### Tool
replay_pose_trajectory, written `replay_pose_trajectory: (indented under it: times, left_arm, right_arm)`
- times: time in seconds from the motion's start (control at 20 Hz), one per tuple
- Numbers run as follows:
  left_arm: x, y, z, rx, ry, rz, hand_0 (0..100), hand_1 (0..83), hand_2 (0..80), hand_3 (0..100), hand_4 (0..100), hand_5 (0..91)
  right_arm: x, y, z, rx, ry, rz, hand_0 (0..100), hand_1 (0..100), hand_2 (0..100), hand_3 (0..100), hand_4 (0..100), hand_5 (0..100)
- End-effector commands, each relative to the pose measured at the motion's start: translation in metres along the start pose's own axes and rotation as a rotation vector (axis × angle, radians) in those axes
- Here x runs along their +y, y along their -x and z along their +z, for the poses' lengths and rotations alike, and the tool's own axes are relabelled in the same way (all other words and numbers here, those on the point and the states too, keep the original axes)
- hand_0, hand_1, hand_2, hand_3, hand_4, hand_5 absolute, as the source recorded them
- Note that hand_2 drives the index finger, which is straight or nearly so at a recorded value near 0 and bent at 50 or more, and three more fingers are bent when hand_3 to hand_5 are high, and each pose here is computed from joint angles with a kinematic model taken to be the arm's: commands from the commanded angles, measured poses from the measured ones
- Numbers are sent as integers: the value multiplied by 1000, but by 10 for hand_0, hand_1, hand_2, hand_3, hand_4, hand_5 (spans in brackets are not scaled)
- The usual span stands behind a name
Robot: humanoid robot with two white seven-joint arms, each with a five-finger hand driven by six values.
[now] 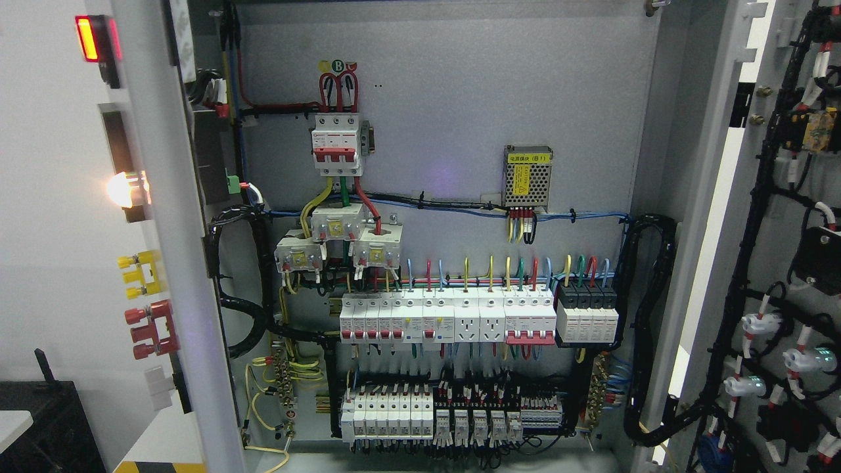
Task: Open door with both hands
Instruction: 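Swing the grey door wide open with the right hand, then withdraw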
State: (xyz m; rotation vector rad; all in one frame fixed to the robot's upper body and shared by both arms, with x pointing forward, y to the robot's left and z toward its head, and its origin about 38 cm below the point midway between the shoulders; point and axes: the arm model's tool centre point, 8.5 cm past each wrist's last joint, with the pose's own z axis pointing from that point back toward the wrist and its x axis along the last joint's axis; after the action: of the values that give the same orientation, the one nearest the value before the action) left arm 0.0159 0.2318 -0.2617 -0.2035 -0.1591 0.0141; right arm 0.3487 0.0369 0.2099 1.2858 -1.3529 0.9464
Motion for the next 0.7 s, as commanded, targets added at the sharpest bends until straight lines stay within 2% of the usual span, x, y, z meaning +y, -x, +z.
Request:
replay_pose_trajectory:
  times: [0.0, 0.65]
  left_arm:
    - [0, 0, 0, 0, 0, 0, 0, 0, 0, 0, 30, 0]
    - [0, 0, 0, 0, 0, 0, 0, 0, 0, 0, 30, 0]
  right_arm:
    - [27, 2, -24, -14, -79, -6, 106, 0, 0, 0, 0, 0]
    - [51, 8, -45, 6, -140, 4, 106, 0, 0, 0, 0, 0]
